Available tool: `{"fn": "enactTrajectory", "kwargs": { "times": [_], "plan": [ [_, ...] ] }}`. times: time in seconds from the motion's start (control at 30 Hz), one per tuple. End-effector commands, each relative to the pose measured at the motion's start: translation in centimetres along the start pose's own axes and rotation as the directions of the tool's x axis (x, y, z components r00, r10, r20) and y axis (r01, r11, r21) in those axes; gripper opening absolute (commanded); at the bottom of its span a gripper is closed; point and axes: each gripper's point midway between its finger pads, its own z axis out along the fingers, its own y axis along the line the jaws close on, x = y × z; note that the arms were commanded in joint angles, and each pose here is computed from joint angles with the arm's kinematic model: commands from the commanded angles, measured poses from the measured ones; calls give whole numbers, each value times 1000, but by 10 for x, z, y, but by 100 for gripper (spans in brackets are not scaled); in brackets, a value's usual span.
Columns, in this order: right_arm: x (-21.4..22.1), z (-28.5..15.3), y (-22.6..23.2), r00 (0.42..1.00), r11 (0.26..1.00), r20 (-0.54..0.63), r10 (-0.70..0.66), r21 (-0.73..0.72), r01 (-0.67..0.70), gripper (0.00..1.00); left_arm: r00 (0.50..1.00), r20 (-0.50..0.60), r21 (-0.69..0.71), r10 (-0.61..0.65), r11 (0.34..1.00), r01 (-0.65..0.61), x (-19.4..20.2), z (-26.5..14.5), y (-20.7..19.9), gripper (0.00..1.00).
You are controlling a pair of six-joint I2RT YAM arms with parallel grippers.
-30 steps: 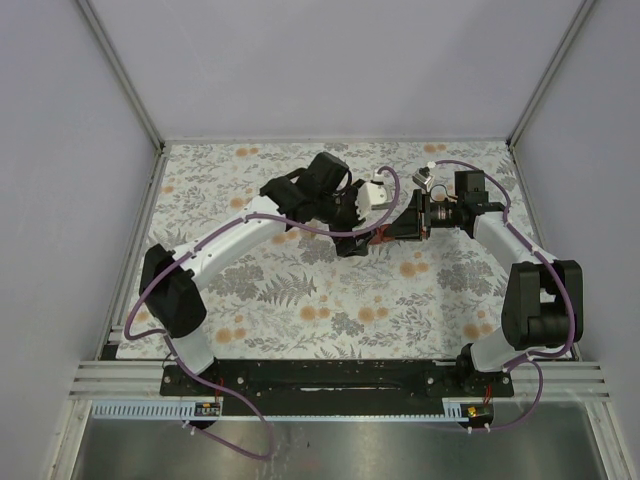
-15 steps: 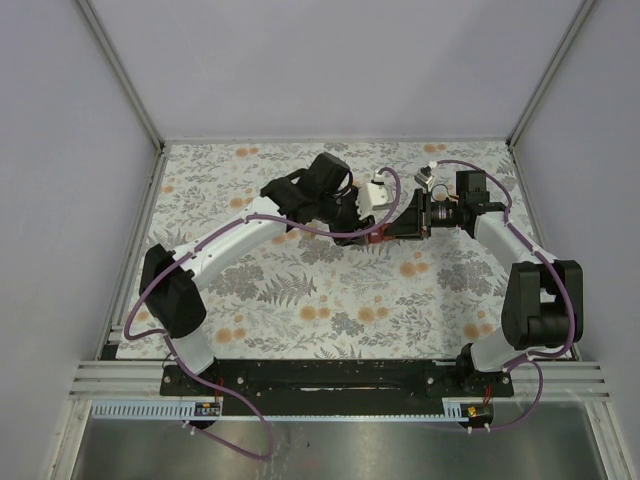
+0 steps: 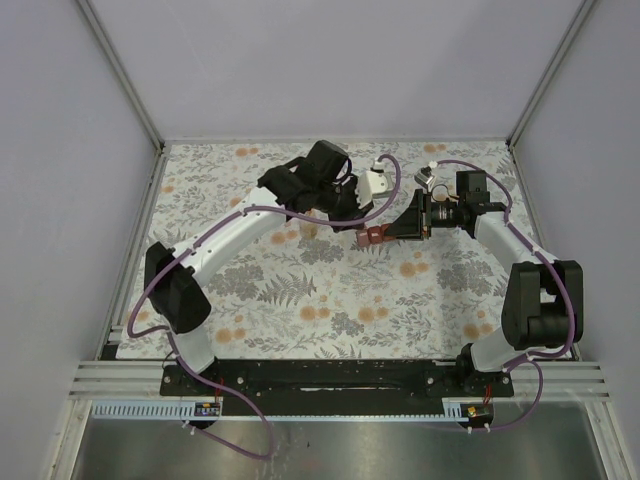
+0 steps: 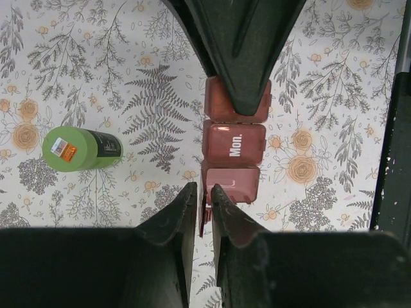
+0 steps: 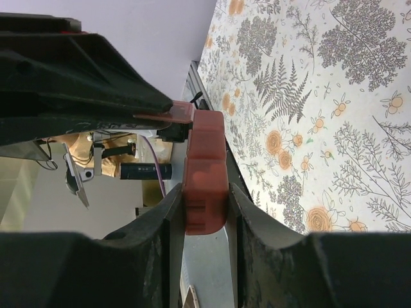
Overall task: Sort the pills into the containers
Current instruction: Open the pill container at the center of the board.
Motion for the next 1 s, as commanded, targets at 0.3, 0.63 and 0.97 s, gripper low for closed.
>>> {"fn": "enactTrajectory", "kwargs": {
  "times": [0.3, 0.63, 0.97],
  "plan": [
    [1, -5, 24, 996, 993, -16, -90, -73, 88, 0, 999, 30, 48, -27, 999, 25, -5, -1, 9, 22],
    [3, -5, 24, 995, 993, -28, -96, -75, 94, 0, 997, 42, 95, -61, 994, 57, -6, -7, 10, 42],
    [3, -5, 25, 994, 992, -33, -100, -77, 97, 0, 994, 64, 85, -86, 993, 80, -11, -9, 18, 45]
  ]
}}
